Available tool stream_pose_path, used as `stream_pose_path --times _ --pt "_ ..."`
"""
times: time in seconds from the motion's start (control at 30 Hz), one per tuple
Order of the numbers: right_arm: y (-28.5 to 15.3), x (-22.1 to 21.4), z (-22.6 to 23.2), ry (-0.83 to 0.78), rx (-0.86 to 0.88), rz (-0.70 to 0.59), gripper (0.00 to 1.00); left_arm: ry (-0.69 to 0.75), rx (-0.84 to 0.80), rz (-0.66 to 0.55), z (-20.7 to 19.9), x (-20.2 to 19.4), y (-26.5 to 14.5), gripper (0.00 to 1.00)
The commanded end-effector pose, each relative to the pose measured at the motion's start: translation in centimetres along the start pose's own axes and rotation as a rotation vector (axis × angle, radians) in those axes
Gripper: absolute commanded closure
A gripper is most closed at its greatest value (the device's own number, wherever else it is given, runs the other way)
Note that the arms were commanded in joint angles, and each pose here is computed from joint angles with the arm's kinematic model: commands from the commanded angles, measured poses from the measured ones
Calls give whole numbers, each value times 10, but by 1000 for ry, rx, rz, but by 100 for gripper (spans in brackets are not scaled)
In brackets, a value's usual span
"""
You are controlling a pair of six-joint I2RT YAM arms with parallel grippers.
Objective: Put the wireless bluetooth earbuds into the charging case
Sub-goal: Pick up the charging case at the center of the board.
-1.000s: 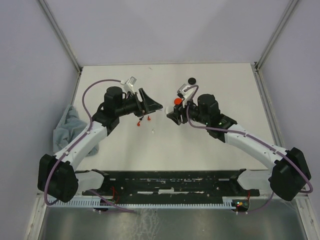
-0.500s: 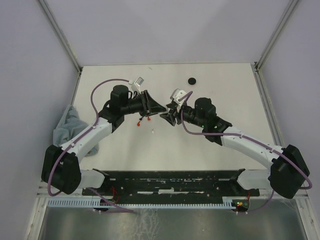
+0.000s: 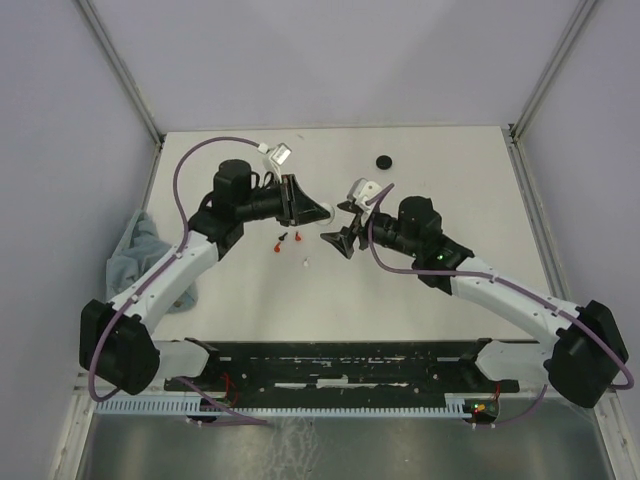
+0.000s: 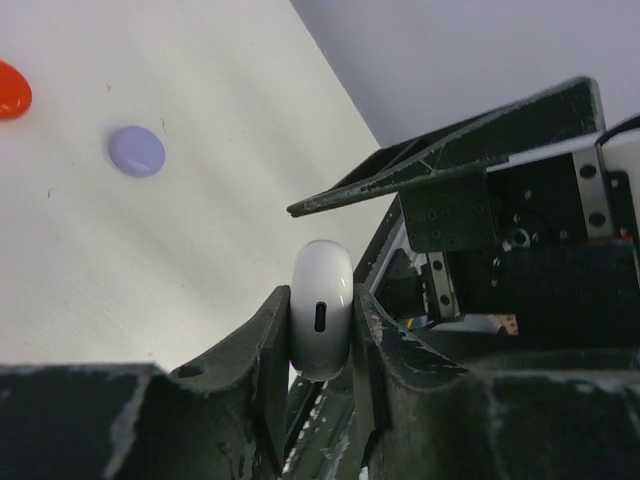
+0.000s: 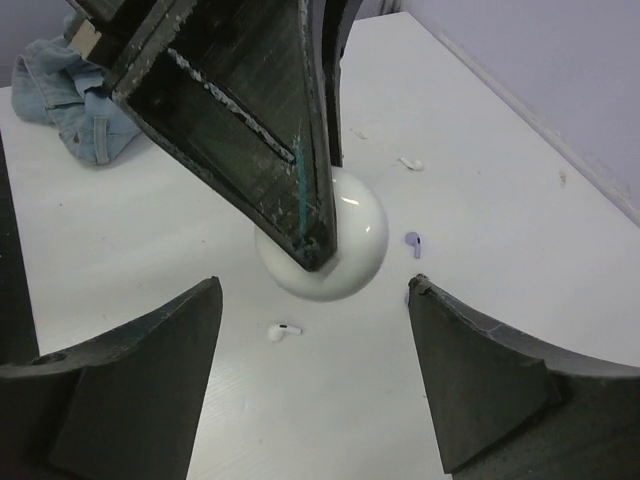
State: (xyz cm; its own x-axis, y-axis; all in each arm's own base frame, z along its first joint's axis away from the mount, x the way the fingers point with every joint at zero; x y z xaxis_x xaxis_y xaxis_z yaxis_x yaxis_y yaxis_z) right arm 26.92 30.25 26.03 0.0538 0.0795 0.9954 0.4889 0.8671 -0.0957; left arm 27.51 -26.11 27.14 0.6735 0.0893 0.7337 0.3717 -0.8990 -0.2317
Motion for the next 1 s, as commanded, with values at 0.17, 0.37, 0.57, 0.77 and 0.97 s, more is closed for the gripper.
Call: stream_pose_path --times 0.17,0.37,0.57,0.77,0.97 --pt "-38 50 11 43 134 12 14 560 -188 -34 -48 17 -32 90" --pt "-46 62 21 85 243 24 16 800 -279 -63 -64 18 -43 95" --pt "-44 77 29 129 301 -39 18 788 -289 -122 -72 25 -45 97" --pt "-37 82 34 162 352 -73 24 734 -309 -182 -77 24 -47 97" --pt "-28 84 34 201 381 -79 32 668 -321 -259 -83 28 -48 97"
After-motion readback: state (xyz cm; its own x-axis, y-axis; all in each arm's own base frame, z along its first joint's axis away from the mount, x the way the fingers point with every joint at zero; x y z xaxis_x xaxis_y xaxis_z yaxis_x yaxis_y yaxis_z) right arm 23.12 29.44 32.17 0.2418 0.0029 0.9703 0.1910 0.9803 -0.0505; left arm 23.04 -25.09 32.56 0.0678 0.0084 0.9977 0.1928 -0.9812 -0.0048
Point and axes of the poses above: each gripper's point midway between its finger pads, its own y axis out along the fingers, its own z axis along the line the jaws close on, x = y × z, the point moved 2 cm from there along -y, back along the fingers, and after that the axes turned 8 degrees about y, right-handed, at the moved point
